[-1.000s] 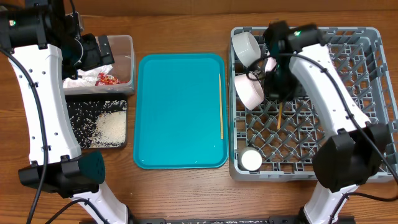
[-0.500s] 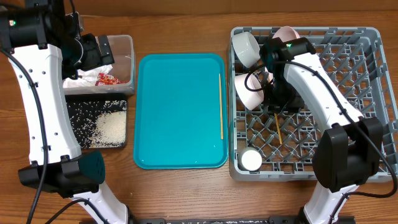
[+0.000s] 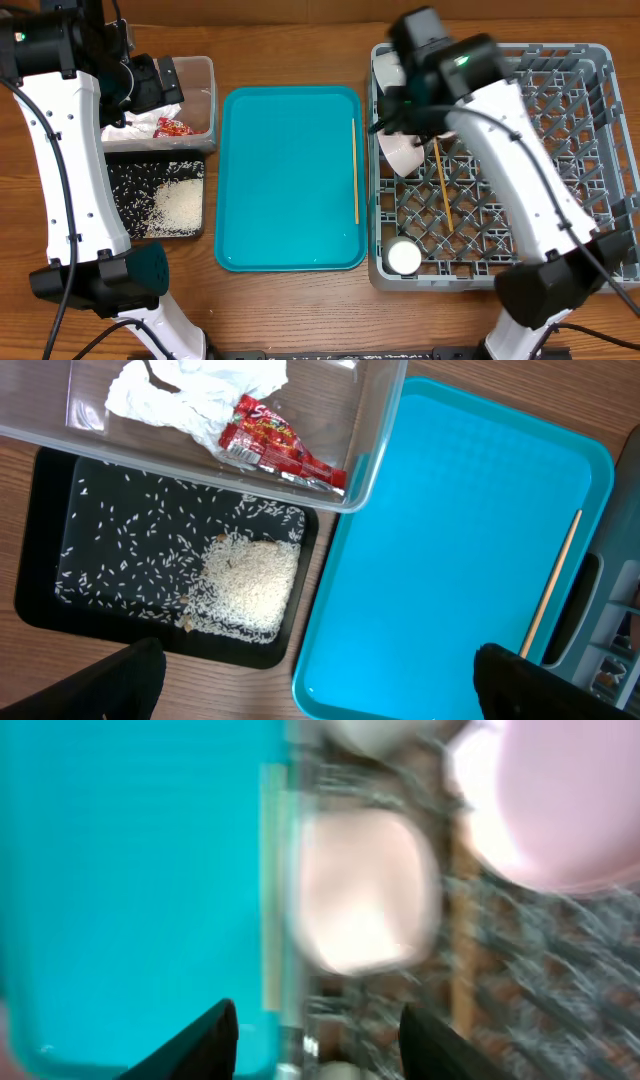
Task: Sort waste into correct bins and load items into the dishwasher
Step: 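Return the right gripper to the tray and grasp the second chopstick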
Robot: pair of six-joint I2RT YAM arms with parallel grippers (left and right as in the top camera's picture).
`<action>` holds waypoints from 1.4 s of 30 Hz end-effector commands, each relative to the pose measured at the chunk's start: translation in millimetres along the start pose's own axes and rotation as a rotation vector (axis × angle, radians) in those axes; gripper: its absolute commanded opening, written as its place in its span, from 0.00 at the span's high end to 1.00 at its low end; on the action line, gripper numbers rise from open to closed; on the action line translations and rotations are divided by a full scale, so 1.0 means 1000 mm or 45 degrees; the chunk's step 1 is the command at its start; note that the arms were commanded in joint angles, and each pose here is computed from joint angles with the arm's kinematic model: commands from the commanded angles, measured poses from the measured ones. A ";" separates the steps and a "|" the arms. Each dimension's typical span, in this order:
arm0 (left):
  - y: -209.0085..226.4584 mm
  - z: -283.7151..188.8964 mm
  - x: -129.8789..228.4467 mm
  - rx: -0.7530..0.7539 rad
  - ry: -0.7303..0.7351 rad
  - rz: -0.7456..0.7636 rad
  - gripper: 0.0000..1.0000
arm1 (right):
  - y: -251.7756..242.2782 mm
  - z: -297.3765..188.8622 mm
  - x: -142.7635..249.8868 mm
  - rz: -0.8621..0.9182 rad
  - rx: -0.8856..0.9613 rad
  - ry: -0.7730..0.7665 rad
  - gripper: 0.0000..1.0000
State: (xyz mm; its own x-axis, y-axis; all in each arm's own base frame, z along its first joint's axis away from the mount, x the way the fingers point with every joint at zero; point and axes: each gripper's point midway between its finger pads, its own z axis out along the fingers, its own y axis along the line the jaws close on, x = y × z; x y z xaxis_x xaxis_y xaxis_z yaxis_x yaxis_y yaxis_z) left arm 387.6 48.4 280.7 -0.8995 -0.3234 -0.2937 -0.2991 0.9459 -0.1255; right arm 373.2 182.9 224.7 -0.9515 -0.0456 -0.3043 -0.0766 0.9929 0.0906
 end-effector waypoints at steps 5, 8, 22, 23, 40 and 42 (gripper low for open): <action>-0.001 -0.004 -0.001 0.007 -0.015 0.016 0.00 | 0.081 0.050 0.021 -0.097 -0.056 0.037 0.46; -0.001 -0.004 -0.001 0.007 -0.015 0.016 0.00 | 0.083 0.082 0.028 -0.075 0.031 0.080 0.46; -0.001 -0.004 -0.001 0.007 -0.015 0.016 0.00 | 0.043 0.188 0.045 0.026 0.330 0.255 0.47; -0.001 -0.004 -0.001 0.007 -0.015 0.016 0.00 | 0.041 0.189 0.045 0.032 0.333 0.259 0.47; -0.001 -0.004 -0.001 0.007 -0.015 0.016 0.00 | 0.042 0.199 0.037 0.020 0.277 0.250 0.47; -0.001 -0.004 -0.001 0.007 -0.015 0.016 0.00 | 0.042 0.200 0.036 0.021 0.273 0.247 0.47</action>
State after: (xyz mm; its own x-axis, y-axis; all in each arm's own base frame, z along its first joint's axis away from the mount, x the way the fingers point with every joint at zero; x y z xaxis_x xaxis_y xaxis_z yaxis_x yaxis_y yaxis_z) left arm 387.6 48.3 280.7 -0.8996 -0.3234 -0.2936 -0.2990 0.9459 -0.1258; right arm 396.6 241.7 35.2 -0.9919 -0.0155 -0.1262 -0.0010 0.9935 -0.1142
